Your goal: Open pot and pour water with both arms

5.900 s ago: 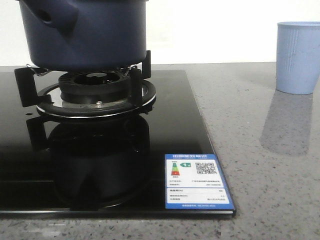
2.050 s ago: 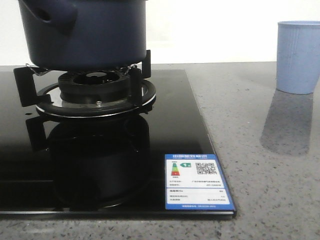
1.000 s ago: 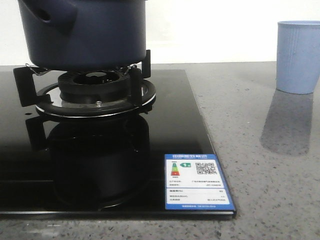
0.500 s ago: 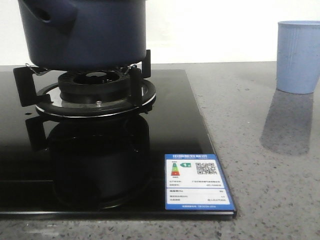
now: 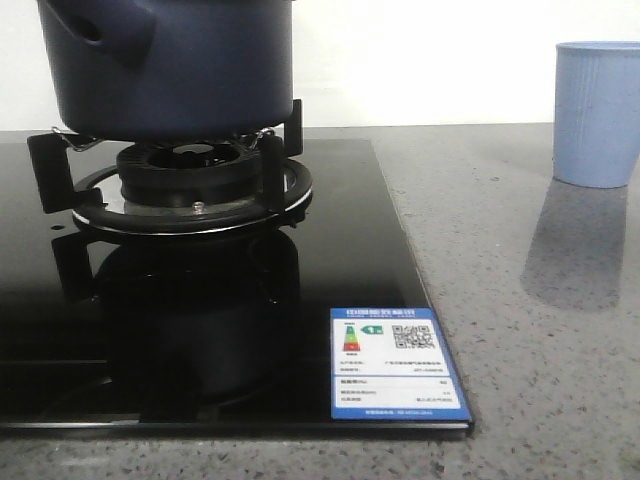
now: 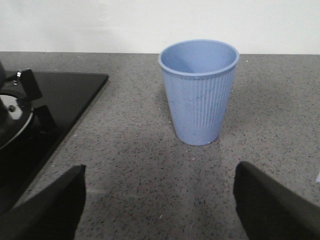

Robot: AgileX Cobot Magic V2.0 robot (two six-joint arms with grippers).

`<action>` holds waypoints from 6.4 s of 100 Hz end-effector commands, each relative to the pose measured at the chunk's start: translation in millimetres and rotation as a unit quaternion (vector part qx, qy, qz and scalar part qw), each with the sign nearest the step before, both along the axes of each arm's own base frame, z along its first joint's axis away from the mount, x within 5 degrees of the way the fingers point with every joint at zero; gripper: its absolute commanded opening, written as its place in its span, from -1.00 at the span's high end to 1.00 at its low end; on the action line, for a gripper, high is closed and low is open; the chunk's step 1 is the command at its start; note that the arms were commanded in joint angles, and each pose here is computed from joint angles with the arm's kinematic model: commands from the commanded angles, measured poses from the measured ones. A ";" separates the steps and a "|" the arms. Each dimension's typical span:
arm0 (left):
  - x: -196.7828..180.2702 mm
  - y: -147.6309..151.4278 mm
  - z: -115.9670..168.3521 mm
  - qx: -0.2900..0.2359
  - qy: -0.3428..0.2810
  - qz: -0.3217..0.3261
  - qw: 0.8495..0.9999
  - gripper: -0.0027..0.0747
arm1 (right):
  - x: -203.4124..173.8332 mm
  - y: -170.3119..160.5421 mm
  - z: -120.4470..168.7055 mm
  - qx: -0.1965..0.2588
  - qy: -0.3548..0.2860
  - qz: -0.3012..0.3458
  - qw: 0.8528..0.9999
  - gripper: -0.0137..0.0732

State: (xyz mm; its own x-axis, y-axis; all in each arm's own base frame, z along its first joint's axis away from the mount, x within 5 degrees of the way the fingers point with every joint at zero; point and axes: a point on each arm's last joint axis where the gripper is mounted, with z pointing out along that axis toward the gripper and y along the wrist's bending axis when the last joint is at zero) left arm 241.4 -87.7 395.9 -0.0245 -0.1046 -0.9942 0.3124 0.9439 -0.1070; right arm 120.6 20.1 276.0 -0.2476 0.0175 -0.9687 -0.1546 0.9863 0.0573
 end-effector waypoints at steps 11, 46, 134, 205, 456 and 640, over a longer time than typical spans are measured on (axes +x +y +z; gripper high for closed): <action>-18.3 18.7 38.0 -0.028 -0.089 0.034 0.995 0.00 | 31.0 2.1 1.0 -0.005 -0.064 -0.014 0.998 -0.53; -28.7 24.0 46.0 -0.033 -0.104 0.037 0.993 0.00 | 88.9 5.4 -31.7 -0.005 -0.082 -0.046 0.996 -0.53; -28.6 24.0 46.0 -0.033 -0.104 0.037 0.993 0.00 | 164.2 4.7 -52.7 0.025 -0.102 -0.089 0.991 -0.53; -28.7 24.2 46.4 -0.034 -0.106 0.038 0.993 0.00 | 183.6 -4.1 -58.7 0.024 -0.093 -0.112 0.989 -0.23; -28.9 24.2 47.4 -0.023 -0.115 0.040 0.992 0.00 | 185.7 198.7 139.7 -0.602 -0.201 0.166 0.755 -0.13; -28.9 24.2 47.4 -0.023 -0.115 0.040 0.992 0.00 | 186.1 198.6 155.1 -0.712 -0.275 0.114 0.636 -0.13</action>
